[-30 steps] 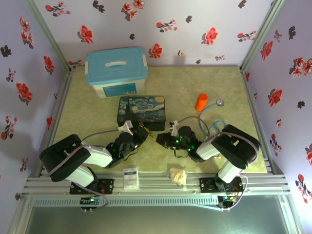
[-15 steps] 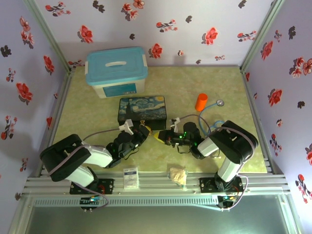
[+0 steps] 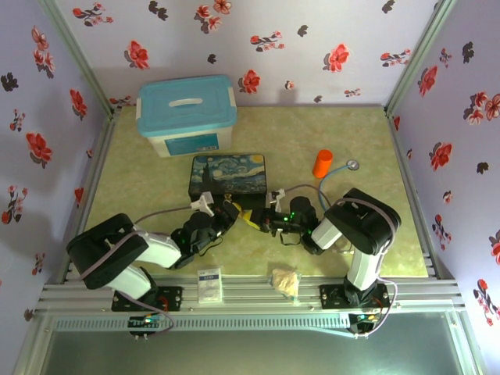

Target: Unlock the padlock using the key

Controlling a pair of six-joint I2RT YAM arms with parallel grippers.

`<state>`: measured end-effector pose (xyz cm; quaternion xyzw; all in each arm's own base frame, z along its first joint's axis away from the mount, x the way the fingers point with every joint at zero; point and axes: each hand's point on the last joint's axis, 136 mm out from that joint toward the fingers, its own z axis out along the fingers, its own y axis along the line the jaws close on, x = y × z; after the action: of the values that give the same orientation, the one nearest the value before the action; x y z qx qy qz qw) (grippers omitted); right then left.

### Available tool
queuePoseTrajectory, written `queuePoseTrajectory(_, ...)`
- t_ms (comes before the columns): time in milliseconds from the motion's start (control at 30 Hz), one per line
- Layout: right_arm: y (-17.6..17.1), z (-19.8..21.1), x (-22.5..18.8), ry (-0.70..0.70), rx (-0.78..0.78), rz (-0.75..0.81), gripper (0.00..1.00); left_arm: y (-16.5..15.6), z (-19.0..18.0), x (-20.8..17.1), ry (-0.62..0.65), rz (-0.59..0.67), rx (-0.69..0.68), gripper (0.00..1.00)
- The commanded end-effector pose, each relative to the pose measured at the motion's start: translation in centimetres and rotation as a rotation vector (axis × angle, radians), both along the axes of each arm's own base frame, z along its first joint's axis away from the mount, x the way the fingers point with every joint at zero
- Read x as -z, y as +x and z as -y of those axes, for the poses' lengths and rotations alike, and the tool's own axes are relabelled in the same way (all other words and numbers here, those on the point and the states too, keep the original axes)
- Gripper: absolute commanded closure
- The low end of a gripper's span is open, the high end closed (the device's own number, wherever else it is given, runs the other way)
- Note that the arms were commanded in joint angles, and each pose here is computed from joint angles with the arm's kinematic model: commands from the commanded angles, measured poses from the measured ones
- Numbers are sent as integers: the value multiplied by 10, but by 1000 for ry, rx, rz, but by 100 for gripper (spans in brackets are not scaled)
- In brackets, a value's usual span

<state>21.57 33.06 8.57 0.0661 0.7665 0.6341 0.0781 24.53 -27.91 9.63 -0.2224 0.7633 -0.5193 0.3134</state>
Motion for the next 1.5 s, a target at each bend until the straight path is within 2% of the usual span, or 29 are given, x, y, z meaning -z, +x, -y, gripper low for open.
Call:
queuePoseTrajectory(0, 23, -17, -32, 83, 85, 89, 100, -17, 35, -30, -109, 42, 147, 100)
queuePoseTrajectory(167, 35, -14, -39, 88, 137, 122, 100, -22, 40, -25, -101, 30, 166, 100)
queuePoseTrajectory(333, 37, -1, -32, 45, 207, 156, 100, -16, 27, -20, -73, 28, 116, 100)
queuePoseTrajectory(467, 36, -2, -33, 49, 229, 149, 100, -15, 28, -15, -36, 32, 127, 86)
queuePoseTrajectory(500, 36, -5, -34, 58, 227, 139, 100, -15, 29, -12, -25, 31, 129, 86)
queuePoseTrajectory(567, 35, -11, -36, 86, 229, 79, 100, -14, 29, -9, -14, 37, 129, 99)
queuePoseTrajectory(800, 38, -7, -54, 175, 268, -48, 100, -15, 30, -9, -54, 28, 129, 100)
queuePoseTrajectory(967, 40, -10, -54, 161, 254, -2, 100, -14, 33, -19, -83, 39, 134, 100)
queuePoseTrajectory(1000, 39, -12, -55, 150, 234, 33, 92, -14, 33, -21, -86, 43, 132, 100)
queuePoseTrajectory(1033, 37, -12, -51, 128, 224, 43, 83, -13, 32, -21, -82, 43, 128, 100)
queuePoseTrajectory(1067, 36, -10, -45, 103, 228, 45, 80, -11, 29, -19, -73, 39, 119, 100)
queuePoseTrajectory(1200, 30, 8, -7, -80, 242, 45, 78, -3, 15, -5, -25, 4, 74, 100)
queuePoseTrajectory(1333, 20, 29, 20, -311, 223, 108, 75, 4, 10, -5, -29, 0, 53, 100)
queuePoseTrajectory(1467, 9, 63, 28, -655, 165, 256, 69, 5, 9, -5, -20, -4, 52, 100)
